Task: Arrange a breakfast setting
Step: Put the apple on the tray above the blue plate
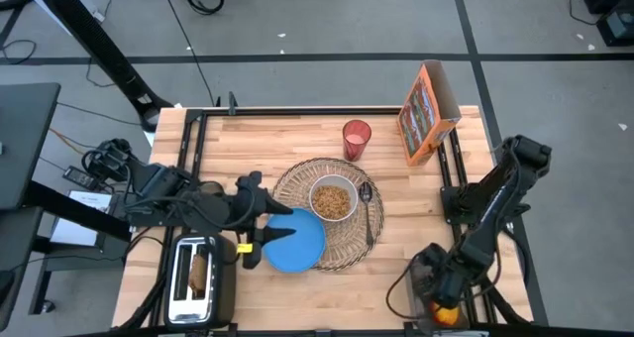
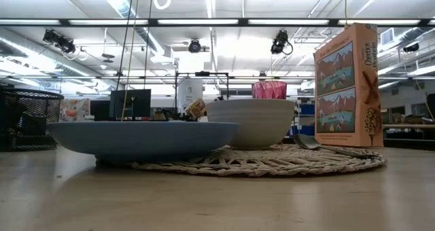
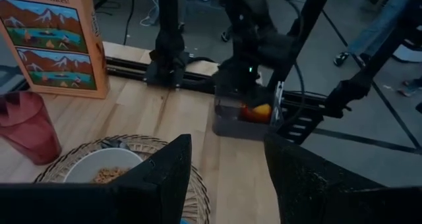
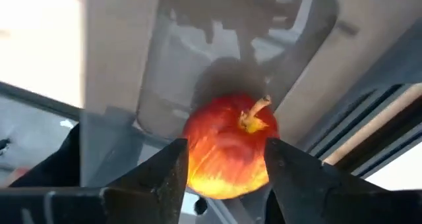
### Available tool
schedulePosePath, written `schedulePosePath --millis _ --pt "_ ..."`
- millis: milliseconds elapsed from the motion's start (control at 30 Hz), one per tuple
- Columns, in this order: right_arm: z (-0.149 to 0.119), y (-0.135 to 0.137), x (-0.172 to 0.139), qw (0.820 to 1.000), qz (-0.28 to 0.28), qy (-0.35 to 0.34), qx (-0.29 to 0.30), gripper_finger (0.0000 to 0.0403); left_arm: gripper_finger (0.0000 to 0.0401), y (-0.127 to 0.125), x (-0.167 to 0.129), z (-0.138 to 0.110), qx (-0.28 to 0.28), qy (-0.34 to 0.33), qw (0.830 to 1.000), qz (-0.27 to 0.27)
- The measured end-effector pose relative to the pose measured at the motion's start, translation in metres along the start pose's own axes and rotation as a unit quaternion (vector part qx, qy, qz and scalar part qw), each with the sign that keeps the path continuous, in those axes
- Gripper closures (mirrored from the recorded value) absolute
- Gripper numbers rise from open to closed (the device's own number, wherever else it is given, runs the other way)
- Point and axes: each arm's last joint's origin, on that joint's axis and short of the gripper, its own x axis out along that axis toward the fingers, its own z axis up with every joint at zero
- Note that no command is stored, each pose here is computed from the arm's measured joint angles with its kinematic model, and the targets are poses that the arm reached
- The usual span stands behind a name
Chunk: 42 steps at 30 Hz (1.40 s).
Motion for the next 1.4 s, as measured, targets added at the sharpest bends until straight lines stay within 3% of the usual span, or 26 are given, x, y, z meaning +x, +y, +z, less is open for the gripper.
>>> schedulePosePath --millis 300,467,600,800,1100,1400 --pt "0.021 -0.019 0.036 0.996 -0.046 0.03 0.064 0.0242 0.0202 0.0 0.0 -0.001 0.007 0.003 1.0 0.001" --pt "0.026 -0.018 0.047 0.995 -0.018 0.075 0.062 0.0249 0.0202 0.0 0.0 -0.001 0.013 0.004 1.0 0.002" --pt "0.031 -0.017 0.046 0.995 -0.016 0.069 0.072 0.0252 0.0202 0.0 0.0 -0.001 0.015 0.005 1.0 0.002" --pt "0.032 -0.008 0.04 0.994 0.036 0.078 0.066 0.0253 0.0202 0.001 0.0 -0.001 0.025 0.006 1.0 0.002" --pt "0.033 -0.008 0.04 0.994 0.032 0.075 0.067 0.0253 0.0202 0.001 0.0 -0.002 0.032 0.01 0.999 0.004" --pt "0.034 -0.007 0.04 0.997 0.061 0.037 0.012 0.0253 0.0202 0.001 0.0 -0.002 0.033 0.01 0.999 0.004"
